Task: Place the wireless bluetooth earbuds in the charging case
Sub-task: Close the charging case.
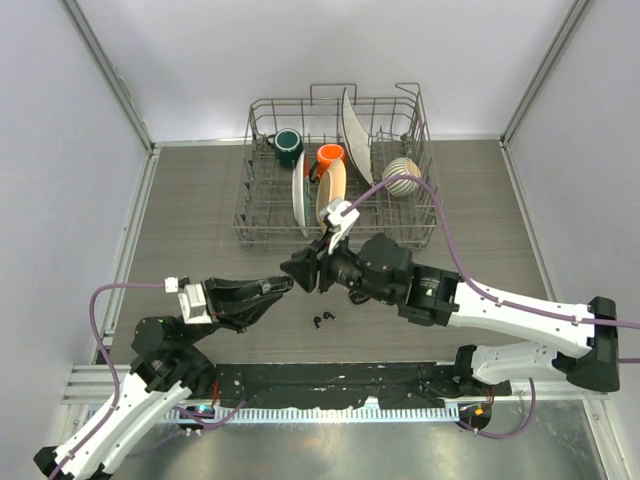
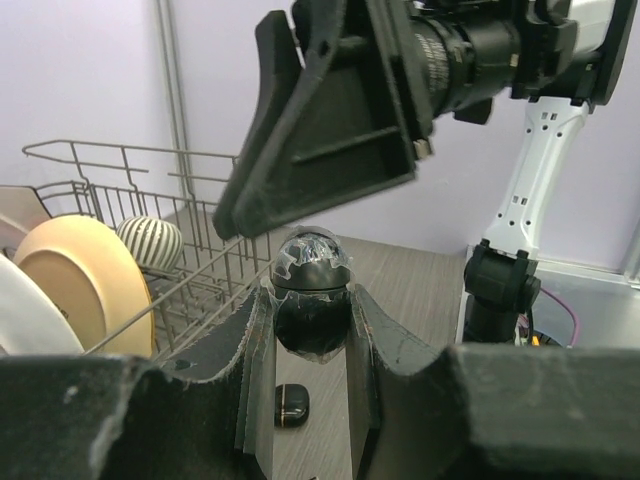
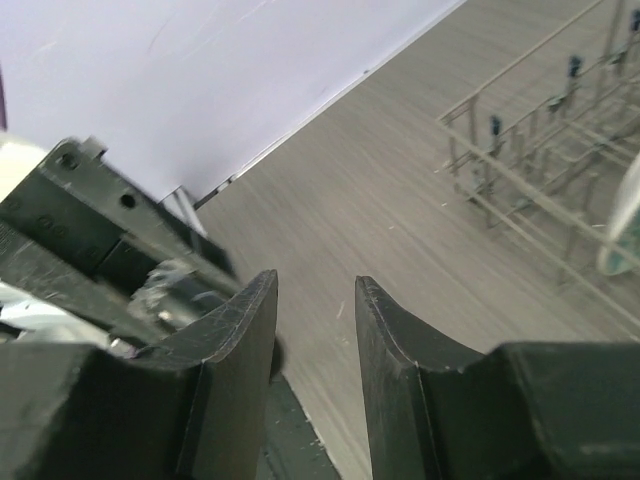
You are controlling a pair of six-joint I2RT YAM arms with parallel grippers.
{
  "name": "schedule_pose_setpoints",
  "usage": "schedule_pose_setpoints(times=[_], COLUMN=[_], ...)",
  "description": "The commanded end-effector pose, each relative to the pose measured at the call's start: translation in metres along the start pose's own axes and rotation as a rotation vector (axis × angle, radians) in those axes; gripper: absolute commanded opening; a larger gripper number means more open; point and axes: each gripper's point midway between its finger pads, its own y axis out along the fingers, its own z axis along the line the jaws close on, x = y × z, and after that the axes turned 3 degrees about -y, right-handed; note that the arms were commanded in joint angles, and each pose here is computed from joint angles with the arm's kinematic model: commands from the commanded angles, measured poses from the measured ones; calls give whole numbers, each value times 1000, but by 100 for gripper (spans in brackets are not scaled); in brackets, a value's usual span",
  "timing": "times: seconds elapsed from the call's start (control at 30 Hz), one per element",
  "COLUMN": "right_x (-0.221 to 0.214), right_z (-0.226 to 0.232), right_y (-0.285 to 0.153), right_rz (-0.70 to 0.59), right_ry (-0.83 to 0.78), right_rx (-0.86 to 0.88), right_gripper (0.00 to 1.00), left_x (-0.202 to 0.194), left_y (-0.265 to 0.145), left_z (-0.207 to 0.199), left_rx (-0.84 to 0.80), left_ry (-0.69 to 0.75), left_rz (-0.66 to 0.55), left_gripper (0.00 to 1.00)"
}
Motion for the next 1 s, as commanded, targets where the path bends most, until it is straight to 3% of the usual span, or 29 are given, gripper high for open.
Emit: schedule_pose_setpoints(times=[0.0, 0.27, 0.43, 0.73, 0.97], right_x=[-3, -61, -76, -52, -61], right_z=[32, 14, -2, -56, -78], right_y=[8, 12, 10, -33, -64], right_rz=[-35, 58, 39, -107, -161], right_ry=[22, -6, 11, 140, 303], right_rx=[62, -144, -237, -510, -557], right_gripper=[42, 41, 41, 51, 58], left_x=[9, 13, 20, -37, -82], left_y=[4, 5, 5, -16, -37], left_z=[8, 36, 37, 57, 69], left_rx=[39, 218, 238, 412, 572], left_ry=[10, -120, -173, -287, -469], left_rz=[-24, -62, -86, 122, 215], left_gripper=[0, 0, 0, 0, 0])
